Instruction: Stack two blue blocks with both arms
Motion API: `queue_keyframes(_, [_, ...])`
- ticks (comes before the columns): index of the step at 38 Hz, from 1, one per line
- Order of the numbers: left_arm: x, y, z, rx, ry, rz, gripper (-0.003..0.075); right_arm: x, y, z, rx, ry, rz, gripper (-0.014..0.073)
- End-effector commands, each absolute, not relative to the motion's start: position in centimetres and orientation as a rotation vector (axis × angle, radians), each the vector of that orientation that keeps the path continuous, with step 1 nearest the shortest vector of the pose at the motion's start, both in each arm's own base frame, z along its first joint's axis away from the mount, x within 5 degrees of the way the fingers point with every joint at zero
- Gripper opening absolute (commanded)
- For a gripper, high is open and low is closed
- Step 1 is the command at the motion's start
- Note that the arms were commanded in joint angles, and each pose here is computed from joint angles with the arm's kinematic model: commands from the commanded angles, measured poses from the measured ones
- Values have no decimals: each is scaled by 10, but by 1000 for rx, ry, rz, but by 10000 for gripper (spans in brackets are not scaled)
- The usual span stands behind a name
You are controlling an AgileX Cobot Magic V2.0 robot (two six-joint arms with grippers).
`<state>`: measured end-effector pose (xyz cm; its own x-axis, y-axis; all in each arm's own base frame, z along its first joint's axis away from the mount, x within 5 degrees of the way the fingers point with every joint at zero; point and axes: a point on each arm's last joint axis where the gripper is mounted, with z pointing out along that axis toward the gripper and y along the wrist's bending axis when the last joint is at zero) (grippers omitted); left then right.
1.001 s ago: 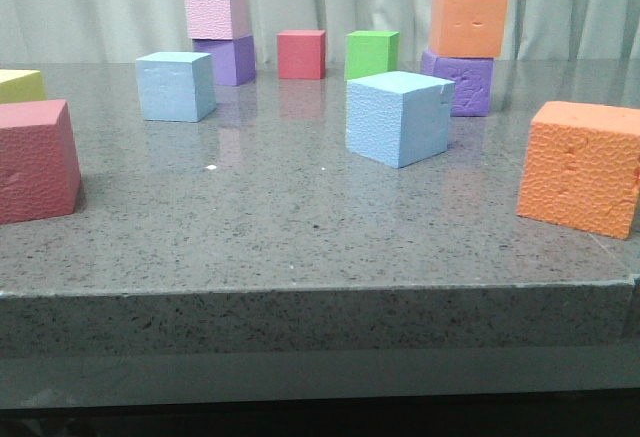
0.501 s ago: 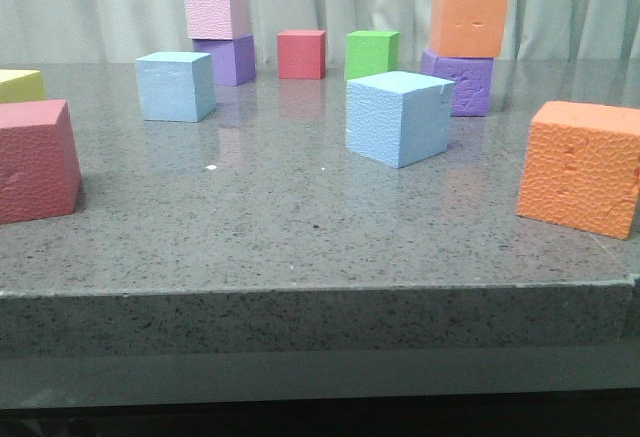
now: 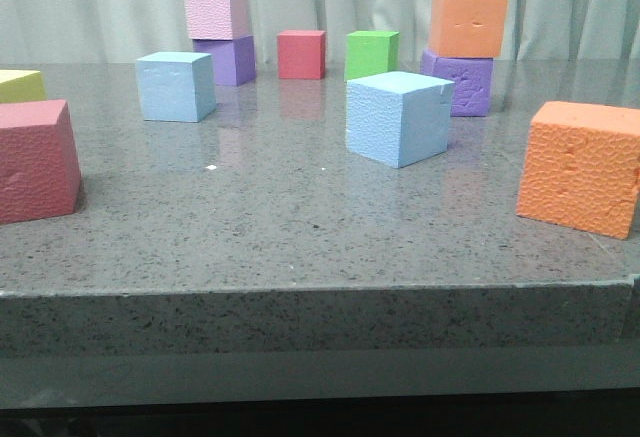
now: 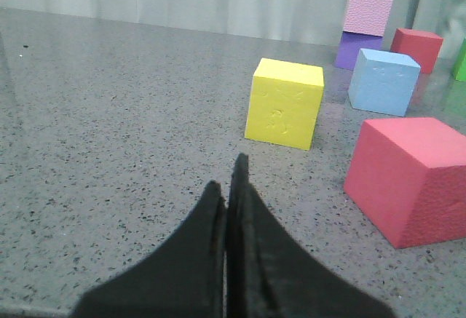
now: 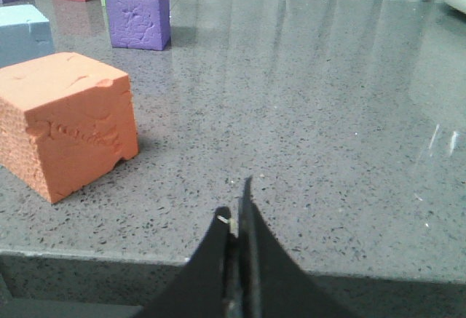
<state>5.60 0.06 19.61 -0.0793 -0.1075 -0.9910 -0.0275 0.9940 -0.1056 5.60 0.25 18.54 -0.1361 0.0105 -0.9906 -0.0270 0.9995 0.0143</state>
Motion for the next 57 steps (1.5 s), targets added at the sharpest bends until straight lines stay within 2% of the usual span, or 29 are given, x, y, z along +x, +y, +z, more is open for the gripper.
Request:
queue_keyframes(1, [55, 1, 204, -114, 1547, -75, -20, 55, 1, 196, -7, 1601, 12, -71])
queue_keyframes(11, [55, 2, 209, -114, 1493, -72, -20, 55, 1, 197, -6, 1592, 11, -71])
queue_keyframes(27, [44, 5, 245, -112, 1076, -53, -20, 53, -2, 218, 59, 1360, 37, -71])
queue_keyframes(35, [36, 6, 258, -112, 914, -48, -20, 48, -4, 236, 74, 1187, 22, -71])
queue_keyframes(39, [35, 5, 272, -110, 944, -56, -20, 43, -3, 258, 64, 1188, 34, -71])
queue_keyframes(46, [39, 3, 313, -105, 1070, -68, -20, 34, 0, 301, 38, 1243, 55, -71])
queue_keyframes(52, [63, 3, 343, -108, 1207, -71, -20, 41, 2, 338, 28, 1338, 75, -70])
queue_keyframes(57, [91, 3, 364, -92, 1404, -57, -20, 59, 4, 361, 13, 1473, 87, -70])
